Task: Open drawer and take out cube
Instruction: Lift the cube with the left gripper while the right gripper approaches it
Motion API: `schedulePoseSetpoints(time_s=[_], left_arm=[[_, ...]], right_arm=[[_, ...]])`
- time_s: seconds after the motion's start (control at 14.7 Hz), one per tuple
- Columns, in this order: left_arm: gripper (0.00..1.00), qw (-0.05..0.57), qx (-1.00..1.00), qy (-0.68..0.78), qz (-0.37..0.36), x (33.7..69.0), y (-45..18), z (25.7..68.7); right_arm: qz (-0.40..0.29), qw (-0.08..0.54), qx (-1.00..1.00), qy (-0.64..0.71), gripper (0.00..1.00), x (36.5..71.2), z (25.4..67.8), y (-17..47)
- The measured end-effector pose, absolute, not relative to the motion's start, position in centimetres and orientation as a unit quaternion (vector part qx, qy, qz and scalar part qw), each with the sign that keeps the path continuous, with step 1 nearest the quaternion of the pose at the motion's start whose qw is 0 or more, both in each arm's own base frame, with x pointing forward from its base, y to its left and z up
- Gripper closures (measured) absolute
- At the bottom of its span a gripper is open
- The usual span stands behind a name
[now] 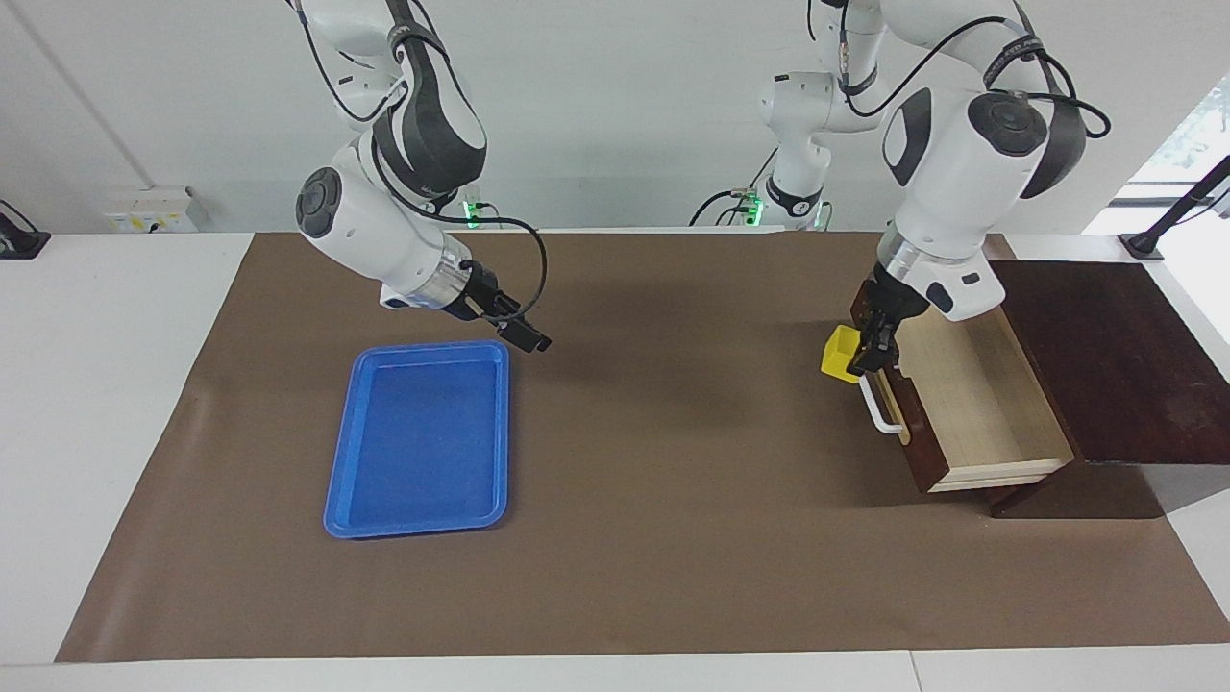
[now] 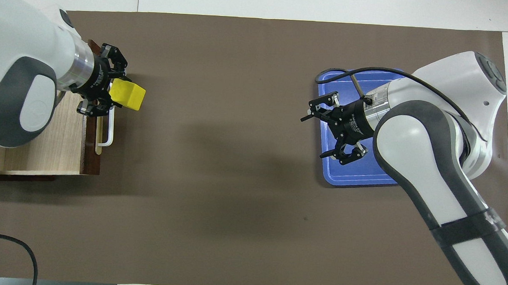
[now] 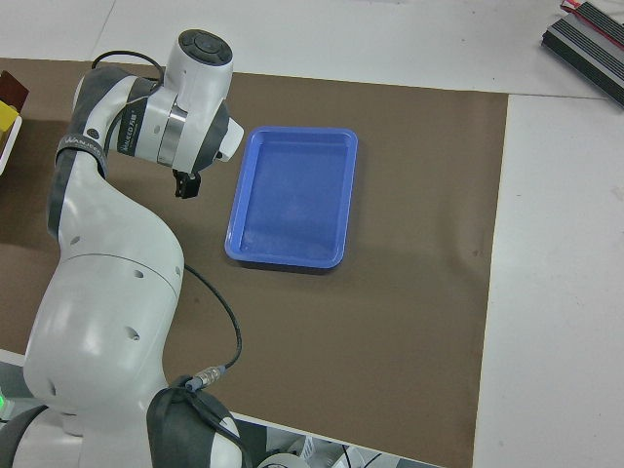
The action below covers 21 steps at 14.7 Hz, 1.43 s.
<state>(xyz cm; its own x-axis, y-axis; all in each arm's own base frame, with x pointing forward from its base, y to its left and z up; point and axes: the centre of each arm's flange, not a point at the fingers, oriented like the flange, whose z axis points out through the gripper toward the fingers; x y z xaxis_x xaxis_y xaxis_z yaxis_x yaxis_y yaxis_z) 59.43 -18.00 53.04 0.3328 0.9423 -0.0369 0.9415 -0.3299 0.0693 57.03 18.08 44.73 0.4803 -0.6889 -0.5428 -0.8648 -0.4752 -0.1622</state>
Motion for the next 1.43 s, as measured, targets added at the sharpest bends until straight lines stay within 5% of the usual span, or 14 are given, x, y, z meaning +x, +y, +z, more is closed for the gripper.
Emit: schedulePoseSetpoints(time_s=[0.55,1.43], left_arm=[[0.45,0.051,0.711,0.702,-0.006,52.9,-30.5,45.8],[0.45,0.051,0.673,0.738,-0.010,50.2,-34.7,45.3]], right_arm=[[0.253,0.214,-0.792,0.513,0.00,57.1,39.2,21.5],[0.305,0.217,-0.747,0.550,0.00,57.0,33.9,31.3]])
